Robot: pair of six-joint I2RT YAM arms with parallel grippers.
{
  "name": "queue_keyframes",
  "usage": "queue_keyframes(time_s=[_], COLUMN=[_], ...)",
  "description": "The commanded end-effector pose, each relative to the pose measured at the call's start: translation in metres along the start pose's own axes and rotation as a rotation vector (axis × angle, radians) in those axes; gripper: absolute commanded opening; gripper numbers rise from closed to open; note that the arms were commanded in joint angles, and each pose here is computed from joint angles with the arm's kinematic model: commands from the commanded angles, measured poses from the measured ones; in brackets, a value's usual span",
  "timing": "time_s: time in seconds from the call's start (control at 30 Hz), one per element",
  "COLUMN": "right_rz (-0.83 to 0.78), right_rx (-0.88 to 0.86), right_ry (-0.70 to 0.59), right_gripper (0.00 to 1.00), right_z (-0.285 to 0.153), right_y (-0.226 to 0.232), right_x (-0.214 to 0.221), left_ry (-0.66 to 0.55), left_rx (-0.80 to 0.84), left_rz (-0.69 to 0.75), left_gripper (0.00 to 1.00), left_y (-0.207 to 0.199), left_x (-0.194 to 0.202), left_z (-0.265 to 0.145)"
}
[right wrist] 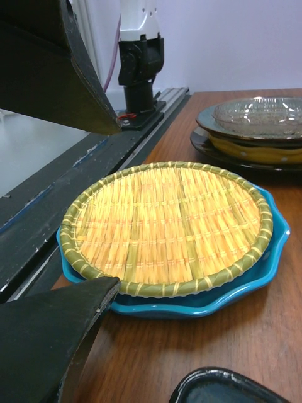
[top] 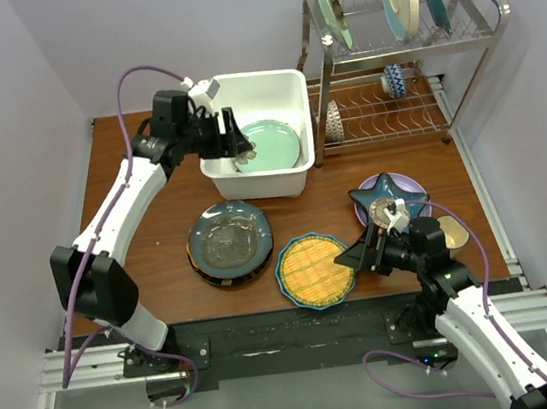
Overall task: Place the plates into the plastic bin on the countertop
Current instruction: Pick up the plate at the center of the board.
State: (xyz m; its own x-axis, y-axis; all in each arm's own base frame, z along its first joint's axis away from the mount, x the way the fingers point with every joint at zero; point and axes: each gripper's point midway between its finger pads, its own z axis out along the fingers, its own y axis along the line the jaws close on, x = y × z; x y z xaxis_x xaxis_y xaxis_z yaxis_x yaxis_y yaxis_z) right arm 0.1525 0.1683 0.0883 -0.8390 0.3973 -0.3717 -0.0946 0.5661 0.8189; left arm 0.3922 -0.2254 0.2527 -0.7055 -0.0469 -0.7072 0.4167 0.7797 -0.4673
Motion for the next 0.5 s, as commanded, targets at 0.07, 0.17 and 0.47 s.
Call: queue_keyframes(time_s=[0.07,0.17,0.47], right_rz=[-0.009,-0.011,-0.022], right_rx=[-0.016,-0.018,-0.005], right_ry=[-0.006,-0.007,-0.009], right_gripper=[0.99,0.99,0.99], right_z=[0.002,0.002,0.000], right_y=[0.000,0.000,-0.001], right_x=[0.000,0.000,-0.001], left_ry=[-0.046,-0.024,0.057], left_rx=[0.104,0.108,0.104], left_rz=[0.025,0.022,0.013], left_gripper=[0.72,0.72,0.72], left_y=[-0.038,-0.041,-0.050], left_x=[0.011,0.026,0.081], left_z=[-0.026,-0.028,-0.029])
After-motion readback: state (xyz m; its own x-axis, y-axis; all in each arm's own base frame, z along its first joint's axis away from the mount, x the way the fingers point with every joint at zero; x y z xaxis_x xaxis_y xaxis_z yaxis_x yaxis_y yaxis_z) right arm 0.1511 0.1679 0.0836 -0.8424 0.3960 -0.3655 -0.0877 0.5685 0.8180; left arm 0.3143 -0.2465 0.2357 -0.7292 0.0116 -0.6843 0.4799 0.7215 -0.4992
